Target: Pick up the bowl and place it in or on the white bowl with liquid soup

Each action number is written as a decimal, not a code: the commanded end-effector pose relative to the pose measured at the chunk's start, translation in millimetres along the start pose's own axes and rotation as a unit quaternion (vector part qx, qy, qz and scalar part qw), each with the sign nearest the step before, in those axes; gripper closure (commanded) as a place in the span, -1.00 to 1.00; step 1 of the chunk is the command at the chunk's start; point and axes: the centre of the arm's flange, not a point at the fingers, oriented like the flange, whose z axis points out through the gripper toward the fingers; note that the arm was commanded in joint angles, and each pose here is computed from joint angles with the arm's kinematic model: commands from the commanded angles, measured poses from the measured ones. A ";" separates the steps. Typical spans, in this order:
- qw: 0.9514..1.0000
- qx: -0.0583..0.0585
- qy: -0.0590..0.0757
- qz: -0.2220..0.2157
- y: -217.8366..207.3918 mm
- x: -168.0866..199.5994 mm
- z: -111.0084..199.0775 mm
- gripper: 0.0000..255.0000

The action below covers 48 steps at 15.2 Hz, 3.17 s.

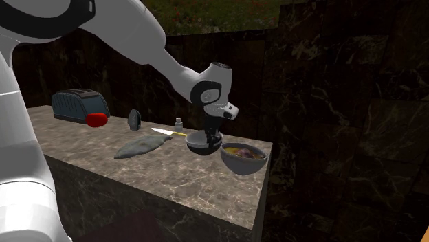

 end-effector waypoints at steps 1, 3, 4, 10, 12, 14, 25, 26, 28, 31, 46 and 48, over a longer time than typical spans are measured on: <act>1.000 0.000 0.000 0.000 -3.1 0.3 -11.4 1.00; 1.000 0.000 0.000 0.000 -5.9 0.2 -21.5 1.00; 1.000 0.000 0.000 0.000 -7.4 0.1 -26.6 1.00; 1.000 0.000 0.000 0.000 -16.0 -0.2 -57.1 1.00; 1.000 0.000 0.000 0.000 -18.8 -0.3 -67.3 1.00; 1.000 0.000 0.000 0.000 -21.7 -0.4 -77.4 1.00; 1.000 0.000 0.000 0.000 -11.8 10.5 -129.7 1.00; 1.000 0.000 0.000 0.000 -0.9 16.1 -134.5 1.00; 1.000 0.000 0.000 0.000 20.9 27.4 -144.1 1.00; 1.000 0.000 0.000 0.000 53.7 44.3 -158.5 1.00; 1.000 0.000 0.000 0.000 147.6 88.0 -159.7 1.00; 1.000 0.000 0.000 0.000 150.5 88.1 -149.6 1.00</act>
